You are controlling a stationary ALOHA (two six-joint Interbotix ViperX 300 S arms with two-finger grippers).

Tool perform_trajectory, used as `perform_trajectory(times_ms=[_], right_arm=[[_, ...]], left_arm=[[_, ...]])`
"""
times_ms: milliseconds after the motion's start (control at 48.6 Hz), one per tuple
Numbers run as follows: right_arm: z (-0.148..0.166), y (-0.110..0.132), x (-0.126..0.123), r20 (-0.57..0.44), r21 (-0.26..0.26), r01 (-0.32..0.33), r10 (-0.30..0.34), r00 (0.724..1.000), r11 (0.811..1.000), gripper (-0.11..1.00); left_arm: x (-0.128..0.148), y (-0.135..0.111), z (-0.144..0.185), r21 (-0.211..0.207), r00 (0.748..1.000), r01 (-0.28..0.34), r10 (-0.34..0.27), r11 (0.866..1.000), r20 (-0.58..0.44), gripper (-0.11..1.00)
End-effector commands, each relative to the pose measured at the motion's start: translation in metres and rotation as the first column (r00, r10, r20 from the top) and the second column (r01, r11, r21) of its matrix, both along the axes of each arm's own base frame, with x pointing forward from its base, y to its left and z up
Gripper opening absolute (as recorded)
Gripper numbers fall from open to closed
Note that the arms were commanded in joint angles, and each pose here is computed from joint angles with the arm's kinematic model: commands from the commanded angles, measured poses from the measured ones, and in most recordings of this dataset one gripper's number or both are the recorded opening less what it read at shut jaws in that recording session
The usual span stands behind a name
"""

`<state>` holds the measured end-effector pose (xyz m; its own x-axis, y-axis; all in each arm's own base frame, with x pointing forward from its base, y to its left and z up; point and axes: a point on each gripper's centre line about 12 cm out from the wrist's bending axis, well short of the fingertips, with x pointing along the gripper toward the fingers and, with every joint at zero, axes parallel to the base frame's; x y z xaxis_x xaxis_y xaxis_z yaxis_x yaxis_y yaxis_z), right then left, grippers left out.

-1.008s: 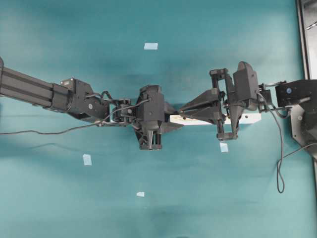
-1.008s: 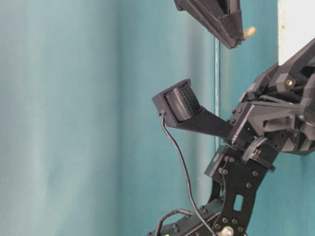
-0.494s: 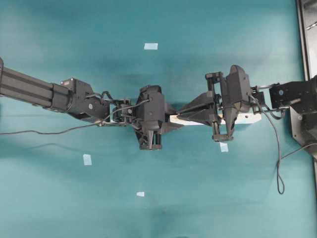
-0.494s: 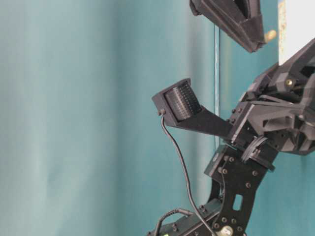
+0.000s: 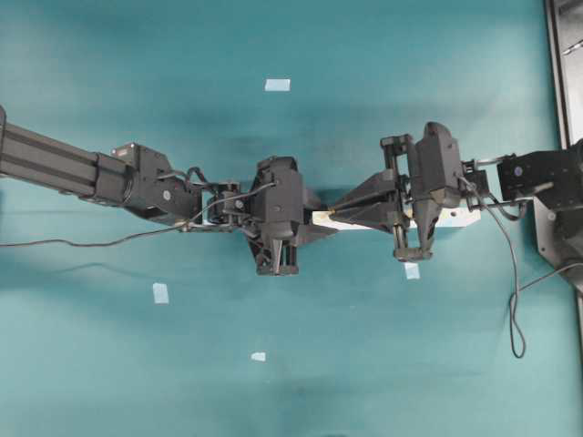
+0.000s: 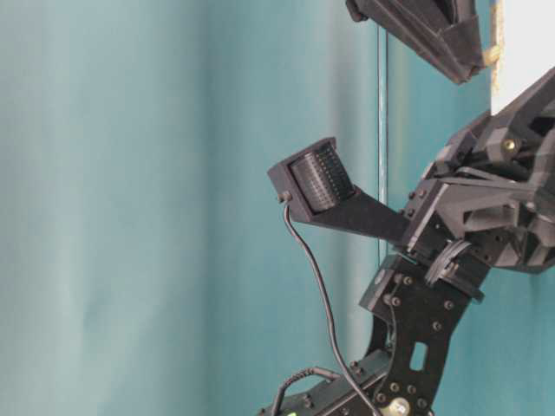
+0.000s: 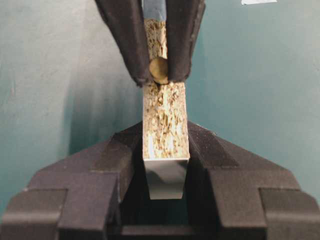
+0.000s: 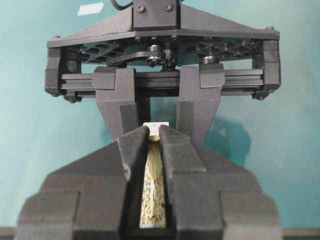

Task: Move the wooden board into place and insert the rod into its hole.
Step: 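Lower the dowel into the board's hole with the right gripper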

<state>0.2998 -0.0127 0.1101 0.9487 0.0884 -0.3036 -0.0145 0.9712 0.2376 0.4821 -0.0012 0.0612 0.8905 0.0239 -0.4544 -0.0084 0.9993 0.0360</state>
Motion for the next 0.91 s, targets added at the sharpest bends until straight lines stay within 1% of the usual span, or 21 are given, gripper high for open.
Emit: perform_trajectory(times_ms=[0, 267, 617, 720, 885], right_arm=[[0.003, -0.001, 0.001, 0.017, -0.001, 0.002, -0.002, 1.000, 1.000, 0.09], [-0.002, 0.000, 0.001, -0.001, 0.001, 0.000, 0.000, 1.000, 1.000, 0.09], [-0.004, 0.005, -0.010, -0.035, 0.014, -0.005, 0.006, 0.999, 1.000, 0.09], [-0.002, 0.005, -0.011, -0.062, 0.004, -0.002, 0.003, 0.998, 1.000, 0.09], [-0.002, 0.004, -0.012, -0.132, -0.018, 0.005, -0.008, 0.991, 1.000, 0.09]], left_arm=[[0.005, -0.006, 0.020, -0.001, 0.999, 0.013, -0.013, 1.000, 0.046, 0.21], [0.004, -0.006, 0.018, -0.001, 0.999, 0.013, -0.013, 1.000, 0.041, 0.21], [0.004, -0.006, 0.018, -0.001, 0.999, 0.013, -0.013, 1.000, 0.035, 0.21], [0.005, -0.006, 0.019, -0.001, 0.999, 0.013, -0.013, 1.000, 0.037, 0.21], [0.005, -0.006, 0.020, -0.001, 0.999, 0.013, -0.013, 1.000, 0.040, 0.21]])
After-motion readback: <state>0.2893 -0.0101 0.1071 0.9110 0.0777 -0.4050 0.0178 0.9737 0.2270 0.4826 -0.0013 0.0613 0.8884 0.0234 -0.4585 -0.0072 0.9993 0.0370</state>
